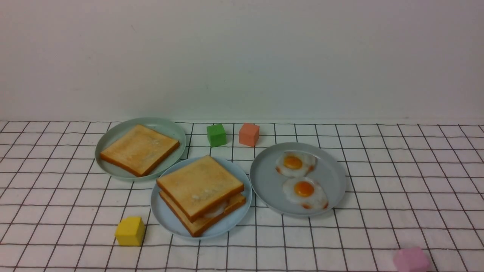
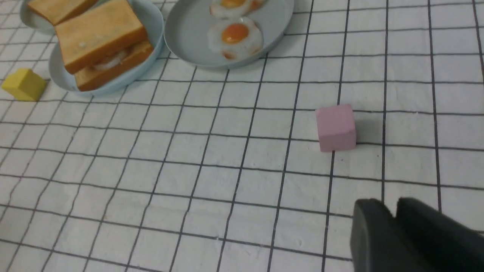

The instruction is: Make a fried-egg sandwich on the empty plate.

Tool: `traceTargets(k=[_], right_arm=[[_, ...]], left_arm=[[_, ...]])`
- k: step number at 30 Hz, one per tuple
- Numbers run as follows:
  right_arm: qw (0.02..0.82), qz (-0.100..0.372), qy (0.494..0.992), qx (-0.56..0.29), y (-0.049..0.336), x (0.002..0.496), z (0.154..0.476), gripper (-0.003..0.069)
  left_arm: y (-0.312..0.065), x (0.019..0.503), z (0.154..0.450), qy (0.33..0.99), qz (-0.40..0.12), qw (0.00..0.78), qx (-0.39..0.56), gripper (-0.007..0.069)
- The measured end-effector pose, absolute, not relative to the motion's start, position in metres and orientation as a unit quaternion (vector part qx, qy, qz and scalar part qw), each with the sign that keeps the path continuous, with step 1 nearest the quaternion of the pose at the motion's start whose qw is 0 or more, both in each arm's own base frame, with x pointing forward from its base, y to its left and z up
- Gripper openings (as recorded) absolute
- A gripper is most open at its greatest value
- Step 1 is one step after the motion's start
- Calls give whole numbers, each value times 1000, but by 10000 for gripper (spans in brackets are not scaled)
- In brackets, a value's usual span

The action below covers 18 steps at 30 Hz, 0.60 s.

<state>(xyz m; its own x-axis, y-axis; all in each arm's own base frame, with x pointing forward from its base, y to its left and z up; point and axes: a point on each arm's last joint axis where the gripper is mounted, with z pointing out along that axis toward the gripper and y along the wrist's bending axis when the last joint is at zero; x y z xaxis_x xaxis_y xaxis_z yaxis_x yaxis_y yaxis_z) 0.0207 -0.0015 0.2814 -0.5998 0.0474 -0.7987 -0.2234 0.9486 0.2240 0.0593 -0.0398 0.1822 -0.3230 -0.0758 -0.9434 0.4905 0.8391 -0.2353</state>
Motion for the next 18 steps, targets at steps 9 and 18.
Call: traceTargets(k=[9,18], right_arm=[[589,114,800,-5,7,46,271,-8],[578,42,813,54,1,52,174,-13]], left_arm=[[-40,59,180,780,-248,558,136,-13],[-40,59,180,781,-248,557,136,-13]])
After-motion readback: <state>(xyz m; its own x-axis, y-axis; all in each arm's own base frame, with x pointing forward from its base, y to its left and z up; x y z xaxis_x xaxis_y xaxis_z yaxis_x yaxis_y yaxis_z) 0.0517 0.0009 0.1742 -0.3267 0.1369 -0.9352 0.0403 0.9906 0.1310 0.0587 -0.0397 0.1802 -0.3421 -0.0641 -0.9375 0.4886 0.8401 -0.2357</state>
